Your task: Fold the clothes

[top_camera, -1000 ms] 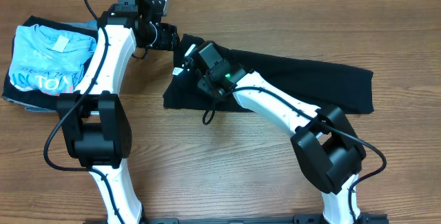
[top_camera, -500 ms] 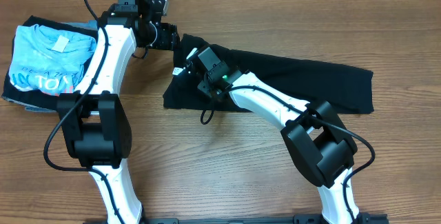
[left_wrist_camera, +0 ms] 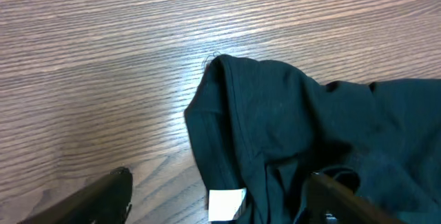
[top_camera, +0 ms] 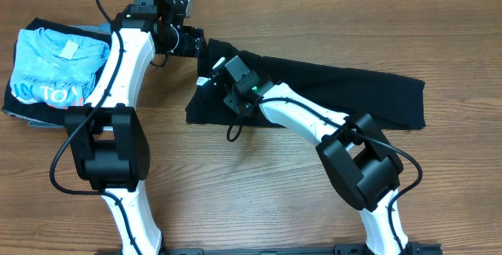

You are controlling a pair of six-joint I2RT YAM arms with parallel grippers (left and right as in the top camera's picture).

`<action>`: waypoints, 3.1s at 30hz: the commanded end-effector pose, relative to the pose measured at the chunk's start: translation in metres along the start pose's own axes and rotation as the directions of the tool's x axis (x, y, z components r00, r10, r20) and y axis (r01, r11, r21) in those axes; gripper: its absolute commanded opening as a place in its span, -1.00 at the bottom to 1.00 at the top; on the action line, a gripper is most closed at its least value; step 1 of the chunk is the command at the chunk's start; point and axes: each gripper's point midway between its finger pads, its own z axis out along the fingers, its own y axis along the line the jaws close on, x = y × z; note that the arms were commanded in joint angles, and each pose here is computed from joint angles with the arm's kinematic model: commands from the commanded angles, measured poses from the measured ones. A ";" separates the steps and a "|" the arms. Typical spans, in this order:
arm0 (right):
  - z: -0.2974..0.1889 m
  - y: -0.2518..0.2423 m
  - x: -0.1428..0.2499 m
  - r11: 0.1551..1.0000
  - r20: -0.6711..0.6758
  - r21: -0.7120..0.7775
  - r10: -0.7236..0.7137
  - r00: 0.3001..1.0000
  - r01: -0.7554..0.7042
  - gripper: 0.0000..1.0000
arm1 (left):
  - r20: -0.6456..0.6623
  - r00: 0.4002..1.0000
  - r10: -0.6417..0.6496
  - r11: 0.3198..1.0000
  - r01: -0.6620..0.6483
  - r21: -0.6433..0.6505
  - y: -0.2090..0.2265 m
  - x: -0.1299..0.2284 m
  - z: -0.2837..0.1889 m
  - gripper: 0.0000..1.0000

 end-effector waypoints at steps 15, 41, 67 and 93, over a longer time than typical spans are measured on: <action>-0.026 -0.035 -0.031 0.988 0.095 0.146 0.035 0.995 -0.048 -0.92 | 0.017 1.000 0.001 1.000 -0.001 -0.005 -0.001 -0.007 -0.005 0.75; -0.018 -0.115 -0.033 0.976 0.206 0.039 0.204 0.957 -0.216 -0.40 | 0.011 1.000 0.000 1.000 0.000 -0.005 -0.001 -0.005 -0.005 0.75; -0.058 -0.077 -0.002 0.761 -0.007 -0.520 0.450 0.893 -0.388 -0.92 | -0.087 0.979 0.184 0.974 -0.169 0.153 -0.067 0.031 0.042 -0.92; 0.025 -0.099 0.008 0.796 0.017 -0.385 0.512 0.859 -0.468 -0.92 | -0.120 0.984 0.132 0.986 -0.118 0.116 -0.055 0.041 0.080 -0.92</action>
